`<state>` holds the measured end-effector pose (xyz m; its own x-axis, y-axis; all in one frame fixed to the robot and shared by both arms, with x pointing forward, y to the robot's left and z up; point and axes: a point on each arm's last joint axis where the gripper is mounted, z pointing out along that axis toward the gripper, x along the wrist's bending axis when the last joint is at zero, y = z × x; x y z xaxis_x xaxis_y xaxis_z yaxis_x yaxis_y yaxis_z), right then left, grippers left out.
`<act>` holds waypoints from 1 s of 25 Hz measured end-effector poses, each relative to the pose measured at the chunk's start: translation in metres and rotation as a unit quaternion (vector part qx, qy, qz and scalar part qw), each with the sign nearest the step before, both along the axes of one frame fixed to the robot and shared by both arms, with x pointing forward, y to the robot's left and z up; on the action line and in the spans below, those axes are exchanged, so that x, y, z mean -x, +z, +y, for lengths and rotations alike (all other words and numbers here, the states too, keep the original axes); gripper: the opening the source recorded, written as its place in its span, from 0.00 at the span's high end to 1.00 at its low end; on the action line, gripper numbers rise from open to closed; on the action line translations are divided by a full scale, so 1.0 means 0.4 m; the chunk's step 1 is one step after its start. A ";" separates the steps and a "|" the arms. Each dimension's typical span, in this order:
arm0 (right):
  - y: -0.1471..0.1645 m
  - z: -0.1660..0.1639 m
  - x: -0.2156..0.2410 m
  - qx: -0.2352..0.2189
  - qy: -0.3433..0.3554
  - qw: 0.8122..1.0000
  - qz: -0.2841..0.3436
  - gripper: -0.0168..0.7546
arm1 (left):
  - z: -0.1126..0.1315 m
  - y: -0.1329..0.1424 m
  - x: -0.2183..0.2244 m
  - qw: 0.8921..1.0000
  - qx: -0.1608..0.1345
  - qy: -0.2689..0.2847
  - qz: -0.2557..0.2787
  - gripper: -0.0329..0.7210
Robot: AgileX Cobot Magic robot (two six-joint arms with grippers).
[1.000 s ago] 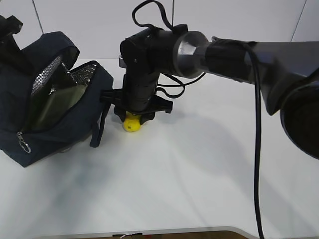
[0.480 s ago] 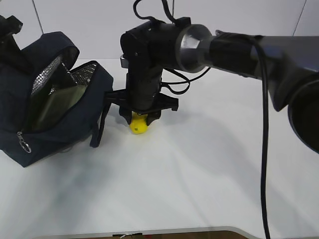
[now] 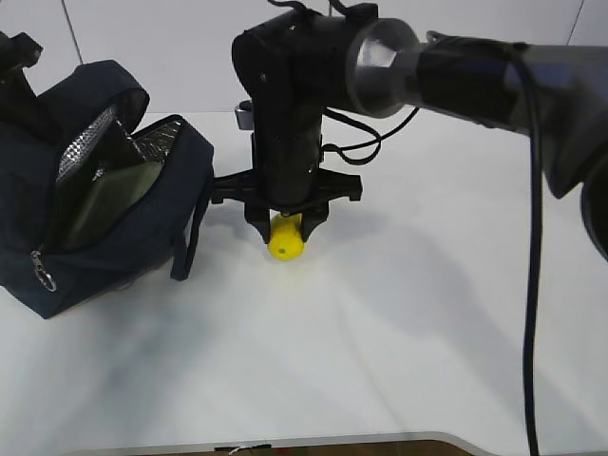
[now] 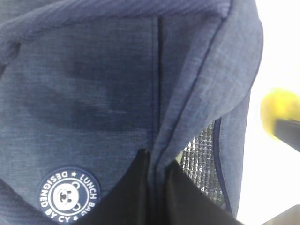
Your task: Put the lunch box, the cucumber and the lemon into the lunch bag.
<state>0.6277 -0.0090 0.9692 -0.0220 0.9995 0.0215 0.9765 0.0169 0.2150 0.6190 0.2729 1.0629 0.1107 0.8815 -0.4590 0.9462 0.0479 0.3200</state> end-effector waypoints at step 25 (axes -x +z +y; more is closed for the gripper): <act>0.253 0.114 0.001 -0.313 0.080 0.941 -0.103 0.55 | 0.001 0.000 -0.002 1.000 -0.001 0.002 -0.005 0.96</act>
